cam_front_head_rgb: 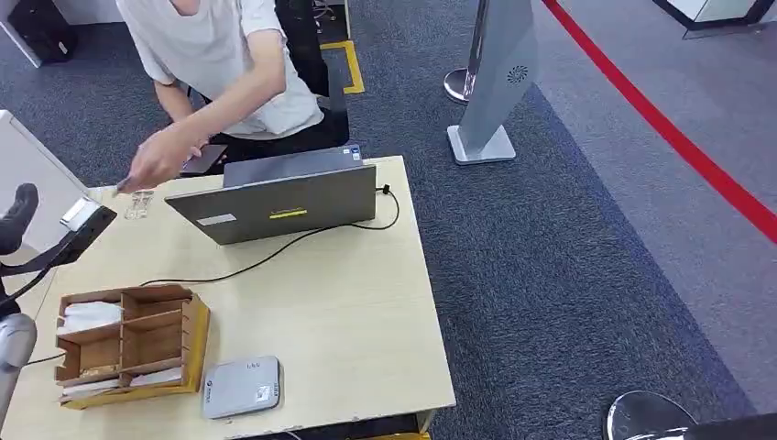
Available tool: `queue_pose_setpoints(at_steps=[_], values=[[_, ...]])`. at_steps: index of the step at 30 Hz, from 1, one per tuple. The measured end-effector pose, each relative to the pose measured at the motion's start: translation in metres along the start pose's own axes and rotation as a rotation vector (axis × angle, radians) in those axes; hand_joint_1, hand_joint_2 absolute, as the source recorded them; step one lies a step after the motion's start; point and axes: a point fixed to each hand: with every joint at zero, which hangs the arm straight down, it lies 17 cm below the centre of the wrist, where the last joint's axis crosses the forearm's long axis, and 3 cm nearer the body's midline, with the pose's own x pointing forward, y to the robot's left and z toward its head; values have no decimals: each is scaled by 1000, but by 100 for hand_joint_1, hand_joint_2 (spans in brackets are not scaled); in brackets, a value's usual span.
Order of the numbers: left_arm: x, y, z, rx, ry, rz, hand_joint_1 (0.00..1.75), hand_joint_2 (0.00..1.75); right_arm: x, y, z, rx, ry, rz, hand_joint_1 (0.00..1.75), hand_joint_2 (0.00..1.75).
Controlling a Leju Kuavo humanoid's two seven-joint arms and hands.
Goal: Pass the card to the sensor for recognition and then transmit it.
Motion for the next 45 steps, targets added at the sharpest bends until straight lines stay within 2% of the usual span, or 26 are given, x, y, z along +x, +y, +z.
queue_pose_setpoints(at_steps=[45], values=[[0, 0, 0, 0, 0, 0, 0, 175, -1, 2, 1, 4, 1, 5, 0, 0]])
